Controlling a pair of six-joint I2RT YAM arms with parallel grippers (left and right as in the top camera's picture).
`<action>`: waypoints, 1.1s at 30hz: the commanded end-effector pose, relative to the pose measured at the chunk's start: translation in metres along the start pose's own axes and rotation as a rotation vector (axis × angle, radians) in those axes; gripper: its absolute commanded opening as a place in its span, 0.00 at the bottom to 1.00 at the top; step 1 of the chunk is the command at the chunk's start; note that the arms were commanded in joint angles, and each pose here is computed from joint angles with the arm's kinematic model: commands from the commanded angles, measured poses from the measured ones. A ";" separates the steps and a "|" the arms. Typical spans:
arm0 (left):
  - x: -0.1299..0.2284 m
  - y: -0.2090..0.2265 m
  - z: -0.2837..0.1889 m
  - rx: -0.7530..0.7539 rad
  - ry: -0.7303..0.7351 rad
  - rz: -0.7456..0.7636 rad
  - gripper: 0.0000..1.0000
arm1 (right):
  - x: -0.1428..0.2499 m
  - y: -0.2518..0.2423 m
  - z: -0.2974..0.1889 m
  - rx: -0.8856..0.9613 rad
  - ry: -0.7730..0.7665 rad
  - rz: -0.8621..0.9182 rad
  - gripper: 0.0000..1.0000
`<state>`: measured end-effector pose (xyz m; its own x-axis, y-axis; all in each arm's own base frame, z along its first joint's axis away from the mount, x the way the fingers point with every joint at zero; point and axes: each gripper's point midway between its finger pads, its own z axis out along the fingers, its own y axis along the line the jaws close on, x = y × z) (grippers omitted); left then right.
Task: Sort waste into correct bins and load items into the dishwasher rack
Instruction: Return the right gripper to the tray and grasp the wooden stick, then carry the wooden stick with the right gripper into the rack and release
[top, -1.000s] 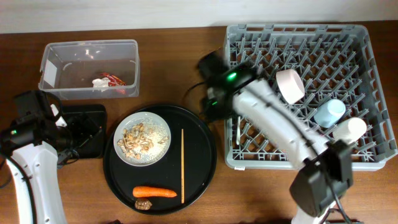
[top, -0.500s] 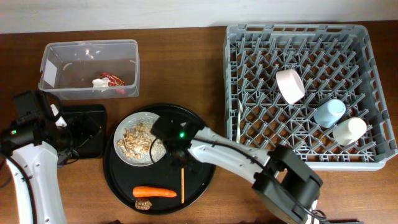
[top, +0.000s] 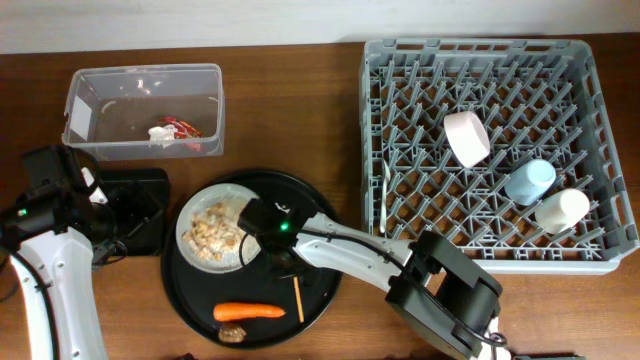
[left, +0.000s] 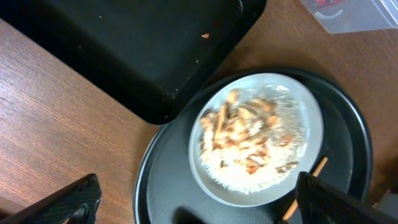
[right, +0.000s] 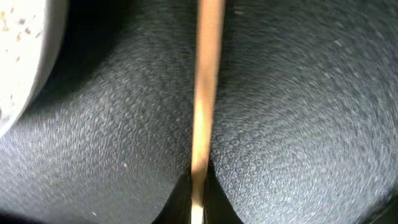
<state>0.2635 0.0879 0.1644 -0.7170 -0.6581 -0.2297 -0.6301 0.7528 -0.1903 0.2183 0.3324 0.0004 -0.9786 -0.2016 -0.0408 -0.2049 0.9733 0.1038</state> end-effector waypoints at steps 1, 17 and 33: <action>-0.003 -0.002 -0.003 0.013 -0.009 0.014 0.99 | 0.013 -0.007 0.023 0.039 0.075 -0.004 0.04; 0.000 -0.003 -0.003 0.021 0.001 0.013 0.99 | -0.100 -0.141 -0.182 0.066 -0.218 0.132 0.04; 0.025 -0.055 0.002 0.095 0.037 0.194 0.99 | -0.100 -0.220 -0.146 0.117 -0.142 0.213 0.04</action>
<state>0.2779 0.0431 0.1661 -0.8061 -0.5454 -0.2297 -0.5002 0.8354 -0.2280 0.3602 0.1229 0.1351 -0.9830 0.0354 -0.1804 0.0320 0.9993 0.0213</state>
